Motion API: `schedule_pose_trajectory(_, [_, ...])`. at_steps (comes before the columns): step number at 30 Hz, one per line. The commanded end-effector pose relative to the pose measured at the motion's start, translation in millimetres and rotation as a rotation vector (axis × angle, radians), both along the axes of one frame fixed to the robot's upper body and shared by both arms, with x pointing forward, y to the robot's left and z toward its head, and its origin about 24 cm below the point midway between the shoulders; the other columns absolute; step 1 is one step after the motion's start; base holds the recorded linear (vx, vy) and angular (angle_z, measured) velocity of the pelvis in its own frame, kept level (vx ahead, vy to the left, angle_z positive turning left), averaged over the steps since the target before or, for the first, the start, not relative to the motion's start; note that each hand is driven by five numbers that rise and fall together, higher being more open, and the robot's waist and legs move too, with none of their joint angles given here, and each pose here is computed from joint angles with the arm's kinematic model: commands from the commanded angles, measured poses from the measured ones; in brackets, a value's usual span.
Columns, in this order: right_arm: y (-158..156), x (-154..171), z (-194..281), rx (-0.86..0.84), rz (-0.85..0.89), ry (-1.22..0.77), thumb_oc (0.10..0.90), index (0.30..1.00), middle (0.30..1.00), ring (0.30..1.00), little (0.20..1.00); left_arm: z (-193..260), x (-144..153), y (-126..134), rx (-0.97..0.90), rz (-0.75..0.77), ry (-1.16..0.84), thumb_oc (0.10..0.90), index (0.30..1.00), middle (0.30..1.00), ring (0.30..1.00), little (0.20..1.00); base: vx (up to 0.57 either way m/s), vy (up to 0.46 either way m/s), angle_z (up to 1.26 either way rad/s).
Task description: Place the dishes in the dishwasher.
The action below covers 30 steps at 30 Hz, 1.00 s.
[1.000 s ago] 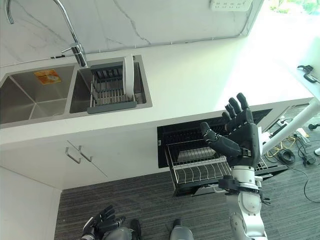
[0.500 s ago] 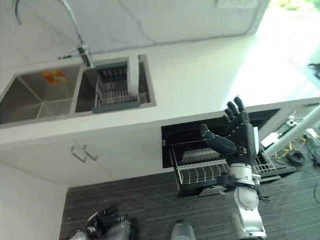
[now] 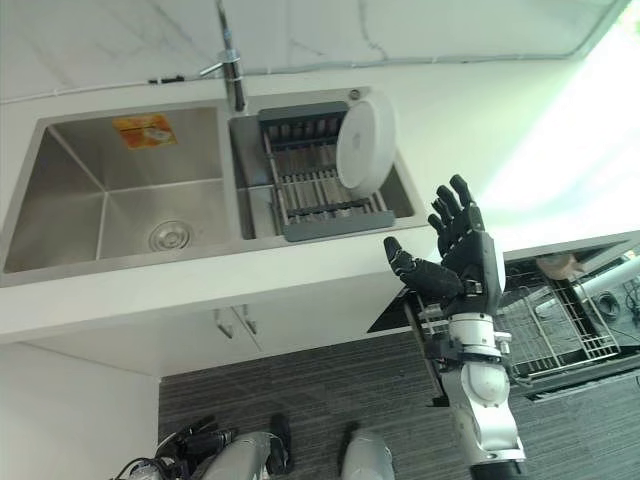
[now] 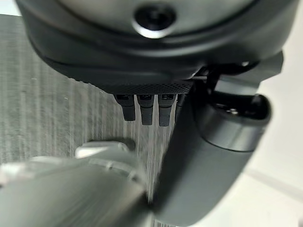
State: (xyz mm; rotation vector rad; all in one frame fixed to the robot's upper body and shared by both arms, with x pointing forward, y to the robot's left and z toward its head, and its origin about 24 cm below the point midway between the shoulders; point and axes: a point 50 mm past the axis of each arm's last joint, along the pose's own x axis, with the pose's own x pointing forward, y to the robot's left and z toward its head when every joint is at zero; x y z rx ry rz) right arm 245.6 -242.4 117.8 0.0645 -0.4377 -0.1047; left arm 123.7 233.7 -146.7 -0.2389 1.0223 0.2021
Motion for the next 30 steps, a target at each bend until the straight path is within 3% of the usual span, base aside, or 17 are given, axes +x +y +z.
schedule_pose_trajectory(1, [-6.7,4.6,54.5,0.003,-0.024,-0.308,0.800,0.900,0.900,0.900,0.900,1.6,-15.6,4.3,-0.012,0.022,-0.033,0.800,0.900,0.900,0.900,0.900,-0.01,-0.128,0.52])
schedule_pose_trajectory(9, [1.1,6.2,61.9,-0.013,-0.055,-0.324,0.800,0.900,0.900,0.900,0.900,-5.3,-34.2,-3.2,-0.003,0.029,0.014,0.800,0.900,0.900,0.900,0.900,0.04,-0.159,0.07])
schedule_pose_trajectory(21, [2.0,3.8,63.6,-0.068,-0.048,-0.331,0.800,0.900,0.900,0.900,0.900,-7.1,-38.7,-11.9,-0.020,0.074,-0.003,0.800,0.900,0.900,0.900,0.900,0.04,-0.265,-0.16])
schedule_pose_trajectory(30, [32.2,22.5,83.1,-0.056,0.031,-0.372,0.800,0.900,0.900,0.900,0.900,-15.9,-65.0,-24.1,-0.048,0.053,0.071,0.800,0.900,0.900,0.900,0.900,0.18,0.120,-0.60])
